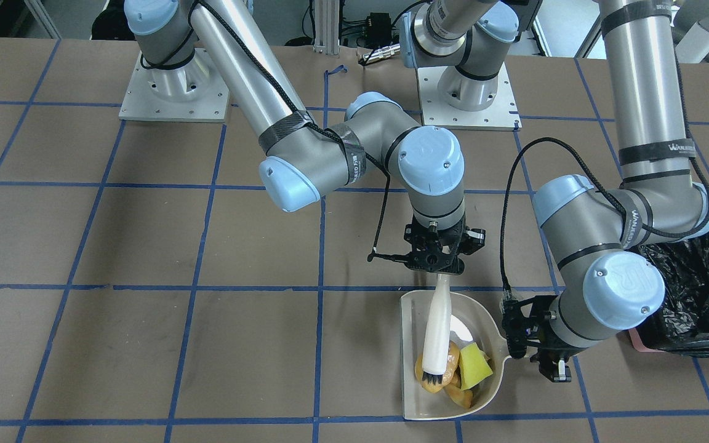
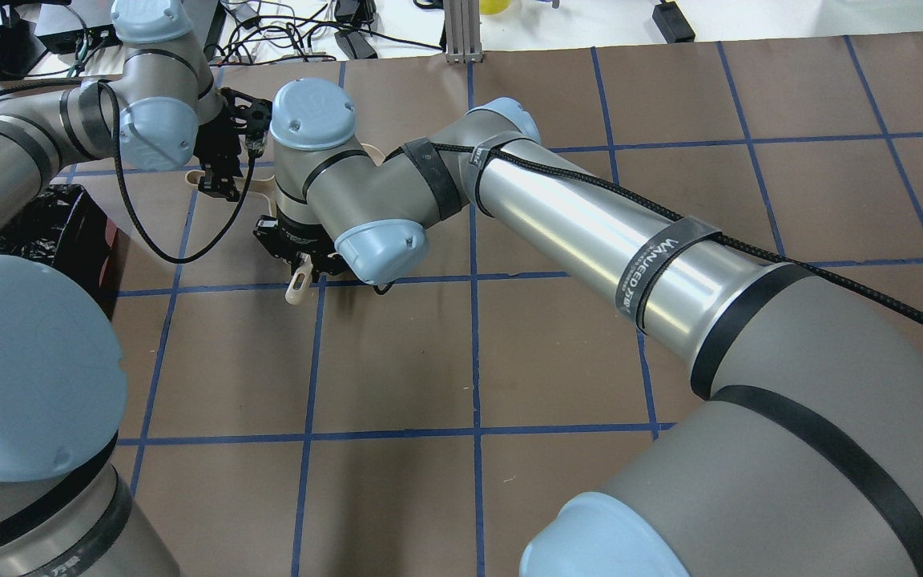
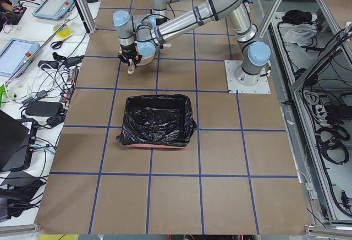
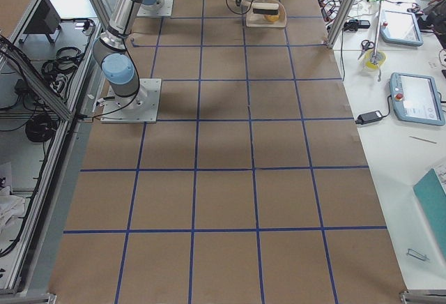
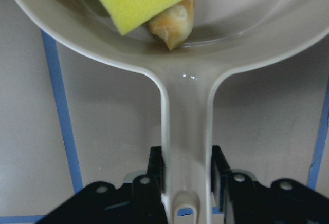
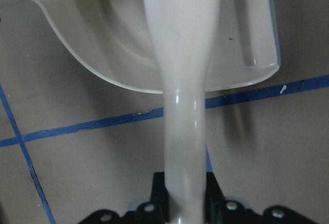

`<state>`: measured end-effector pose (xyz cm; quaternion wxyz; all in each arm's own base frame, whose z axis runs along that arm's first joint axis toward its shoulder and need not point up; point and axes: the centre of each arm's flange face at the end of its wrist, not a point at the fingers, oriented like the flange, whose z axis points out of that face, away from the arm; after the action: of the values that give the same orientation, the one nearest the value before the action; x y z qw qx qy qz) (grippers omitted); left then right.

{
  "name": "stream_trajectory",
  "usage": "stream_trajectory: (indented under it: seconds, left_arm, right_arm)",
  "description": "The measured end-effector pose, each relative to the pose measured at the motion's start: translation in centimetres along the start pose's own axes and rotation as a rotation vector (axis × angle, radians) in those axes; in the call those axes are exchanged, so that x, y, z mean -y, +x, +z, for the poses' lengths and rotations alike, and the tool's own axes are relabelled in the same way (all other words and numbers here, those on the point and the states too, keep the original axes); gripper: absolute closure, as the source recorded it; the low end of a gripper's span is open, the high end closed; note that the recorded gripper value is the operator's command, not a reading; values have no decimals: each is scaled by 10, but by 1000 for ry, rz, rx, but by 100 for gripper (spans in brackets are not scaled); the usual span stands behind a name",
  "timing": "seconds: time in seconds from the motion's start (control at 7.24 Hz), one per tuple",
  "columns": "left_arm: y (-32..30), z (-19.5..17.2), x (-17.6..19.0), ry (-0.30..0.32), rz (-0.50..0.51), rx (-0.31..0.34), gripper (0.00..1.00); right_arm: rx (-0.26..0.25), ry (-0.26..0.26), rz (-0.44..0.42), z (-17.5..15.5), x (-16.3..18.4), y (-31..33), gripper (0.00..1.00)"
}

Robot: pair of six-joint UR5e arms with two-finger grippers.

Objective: Sweep and dump trash into bin
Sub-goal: 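Sweep the sponge and paper piece into the dustpan with the right gripper's brush, then lift the brush back and move it behind the yellow potato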

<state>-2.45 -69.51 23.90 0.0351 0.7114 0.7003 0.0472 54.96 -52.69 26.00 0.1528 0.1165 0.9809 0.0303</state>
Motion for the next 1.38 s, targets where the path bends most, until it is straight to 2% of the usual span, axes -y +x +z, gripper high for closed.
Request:
stream_trajectory:
  seconds: [0.41, 0.69, 1.1, 1.38]
  left_arm:
    - [1, 1, -1, 4, -2, -2, 100]
    - [1, 2, -2, 7, -2, -3, 100]
    - [2, 3, -6, 12, -6, -5, 100]
    - [2, 4, -8, 15, -9, -7, 100]
  right_arm:
    - [-2, 6, 20, -7, 2, 3, 100]
    - [-18, 7, 34, -25, 5, 9, 100]
    - [-91, -8, 63, -70, 19, 36, 100]
    - [-159, -30, 36, -111, 33, 70, 100]
